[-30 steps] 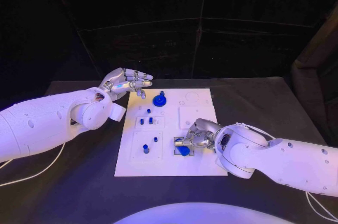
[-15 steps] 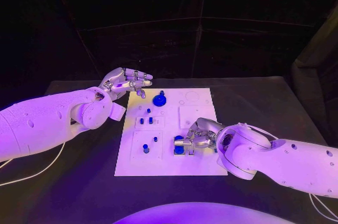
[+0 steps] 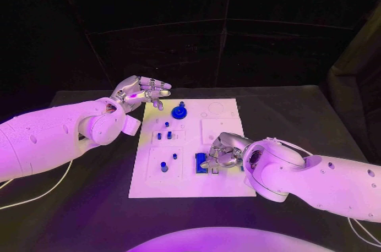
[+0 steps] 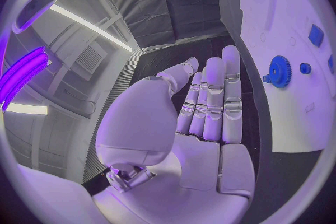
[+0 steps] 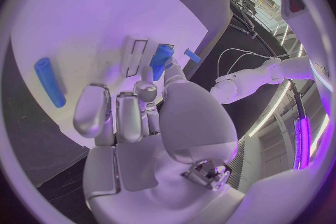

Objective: Assemble the parts on the task board

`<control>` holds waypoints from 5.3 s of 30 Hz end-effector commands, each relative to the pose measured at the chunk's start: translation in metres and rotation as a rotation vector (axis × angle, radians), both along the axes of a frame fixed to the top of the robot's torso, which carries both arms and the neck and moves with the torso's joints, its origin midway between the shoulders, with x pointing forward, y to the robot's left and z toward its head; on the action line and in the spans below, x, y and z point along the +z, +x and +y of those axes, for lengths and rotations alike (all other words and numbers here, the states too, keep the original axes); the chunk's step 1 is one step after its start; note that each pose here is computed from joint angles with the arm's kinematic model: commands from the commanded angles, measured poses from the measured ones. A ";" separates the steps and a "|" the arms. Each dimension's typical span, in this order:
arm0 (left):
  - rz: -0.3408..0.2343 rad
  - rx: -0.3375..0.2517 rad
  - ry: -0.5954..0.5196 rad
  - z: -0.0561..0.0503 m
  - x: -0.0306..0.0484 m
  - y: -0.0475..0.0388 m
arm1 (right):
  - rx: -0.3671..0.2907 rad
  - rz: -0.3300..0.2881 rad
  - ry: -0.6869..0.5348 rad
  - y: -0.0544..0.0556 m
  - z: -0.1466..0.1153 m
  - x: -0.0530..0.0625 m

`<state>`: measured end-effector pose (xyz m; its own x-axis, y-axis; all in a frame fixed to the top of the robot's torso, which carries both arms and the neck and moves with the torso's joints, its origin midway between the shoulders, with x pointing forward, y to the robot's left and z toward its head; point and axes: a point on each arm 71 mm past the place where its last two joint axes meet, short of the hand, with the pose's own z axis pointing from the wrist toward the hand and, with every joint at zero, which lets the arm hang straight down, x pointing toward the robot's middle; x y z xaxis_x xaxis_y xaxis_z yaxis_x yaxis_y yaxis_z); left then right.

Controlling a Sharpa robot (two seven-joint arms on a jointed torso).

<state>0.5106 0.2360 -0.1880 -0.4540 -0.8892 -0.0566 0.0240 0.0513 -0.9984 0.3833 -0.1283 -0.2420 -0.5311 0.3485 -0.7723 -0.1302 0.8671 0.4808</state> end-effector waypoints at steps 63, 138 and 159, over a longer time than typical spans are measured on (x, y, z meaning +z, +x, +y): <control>-0.002 -0.005 -0.008 0.004 0.0014 -0.0022 | -0.044 -0.097 -0.296 0.004 -0.095 0.000; 0.006 -0.009 -0.006 0.004 0.0006 -0.0020 | -0.110 0.014 0.055 -0.007 -0.057 0.000; 0.010 -0.011 -0.005 0.004 0.0007 -0.0027 | -0.136 0.088 0.069 0.000 -0.033 -0.009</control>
<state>0.5082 0.2409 -0.1883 -0.4539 -0.8894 -0.0545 0.0156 0.0533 -0.9985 0.3835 -0.1614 -0.2500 -0.5271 0.4638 -0.7121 0.0051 0.8397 0.5431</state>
